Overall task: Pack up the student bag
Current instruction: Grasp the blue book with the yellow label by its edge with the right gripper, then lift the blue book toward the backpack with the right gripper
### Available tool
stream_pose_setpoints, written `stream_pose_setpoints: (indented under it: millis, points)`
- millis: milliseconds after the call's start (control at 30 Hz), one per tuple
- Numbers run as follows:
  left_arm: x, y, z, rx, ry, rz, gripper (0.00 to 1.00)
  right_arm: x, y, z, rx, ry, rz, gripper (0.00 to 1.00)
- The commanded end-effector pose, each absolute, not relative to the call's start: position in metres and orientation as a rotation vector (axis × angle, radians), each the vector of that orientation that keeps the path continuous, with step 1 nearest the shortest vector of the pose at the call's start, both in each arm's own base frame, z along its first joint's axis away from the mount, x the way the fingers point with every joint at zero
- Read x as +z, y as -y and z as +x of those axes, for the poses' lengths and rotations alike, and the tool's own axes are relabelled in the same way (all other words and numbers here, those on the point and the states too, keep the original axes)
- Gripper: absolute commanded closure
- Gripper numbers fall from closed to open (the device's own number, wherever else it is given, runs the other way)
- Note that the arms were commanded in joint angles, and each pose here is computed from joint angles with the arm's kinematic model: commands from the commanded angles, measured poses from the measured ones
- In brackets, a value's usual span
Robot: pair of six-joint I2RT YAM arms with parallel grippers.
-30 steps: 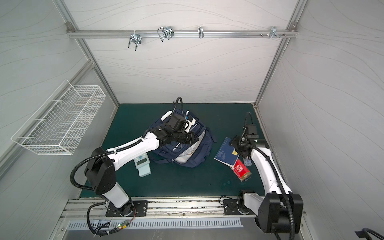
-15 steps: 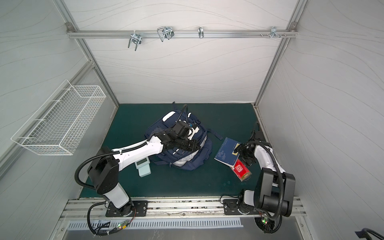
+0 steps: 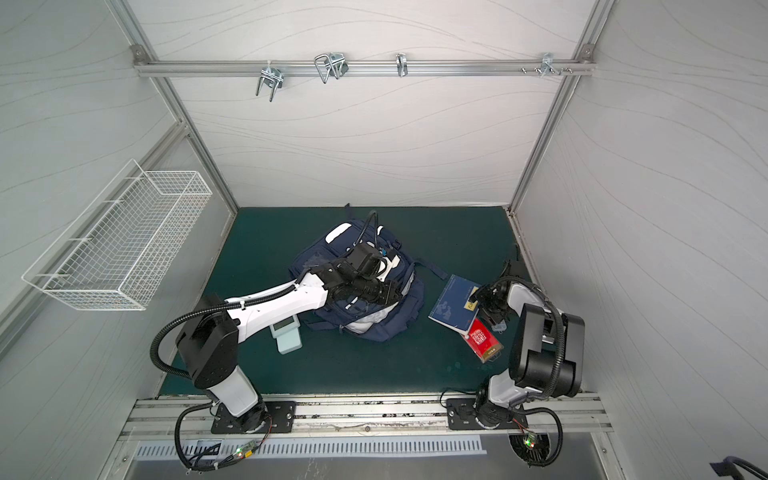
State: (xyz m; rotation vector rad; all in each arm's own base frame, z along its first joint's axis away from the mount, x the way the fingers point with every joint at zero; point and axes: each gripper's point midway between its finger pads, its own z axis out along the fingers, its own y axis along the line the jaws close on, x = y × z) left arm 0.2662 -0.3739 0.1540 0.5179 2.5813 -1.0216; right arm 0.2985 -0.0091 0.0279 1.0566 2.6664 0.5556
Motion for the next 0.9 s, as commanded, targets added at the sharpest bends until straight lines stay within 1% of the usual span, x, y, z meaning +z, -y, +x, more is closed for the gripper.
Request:
stream_pose_setpoints:
  millis: [0, 167, 233, 300, 367, 400, 467, 633, 867]
  points:
    - [0.187, 0.387, 0.258, -1.12, -2.479, 0.584, 1.0, 0.004, 0.01, 0.301, 0.554, -2.684, 1.04, 0.37]
    - [0.191, 0.386, 0.257, -1.119, -2.472, 0.585, 1.0, 0.003, 0.007, 0.306, 0.587, -2.68, 1.036, 0.43]
    - [0.193, 0.385, 0.257, -1.118, -2.468, 0.583, 1.0, 0.001, 0.006, 0.306, 0.598, -2.689, 1.037, 0.48]
    - [0.194, 0.384, 0.258, -1.114, -2.464, 0.582, 1.0, -0.001, 0.005, 0.305, 0.601, -2.695, 1.047, 0.55]
    - [0.195, 0.383, 0.257, -1.114, -2.463, 0.582, 1.0, -0.001, 0.005, 0.305, 0.602, -2.695, 1.045, 0.65]
    - [0.194, 0.383, 0.257, -1.113, -2.466, 0.582, 1.0, 0.0, 0.005, 0.305, 0.6, -2.695, 1.044, 0.68]
    - [0.196, 0.382, 0.257, -1.111, -2.461, 0.582, 1.0, 0.0, 0.006, 0.305, 0.597, -2.696, 1.045, 0.79]
    - [0.199, 0.379, 0.258, -1.093, -2.453, 0.573, 1.0, 0.007, 0.004, 0.306, 0.615, -2.68, 1.025, 1.0]
    - [0.204, 0.376, 0.262, -1.06, -2.441, 0.557, 1.0, 0.039, -0.005, 0.312, 0.713, -2.607, 0.981, 1.0]
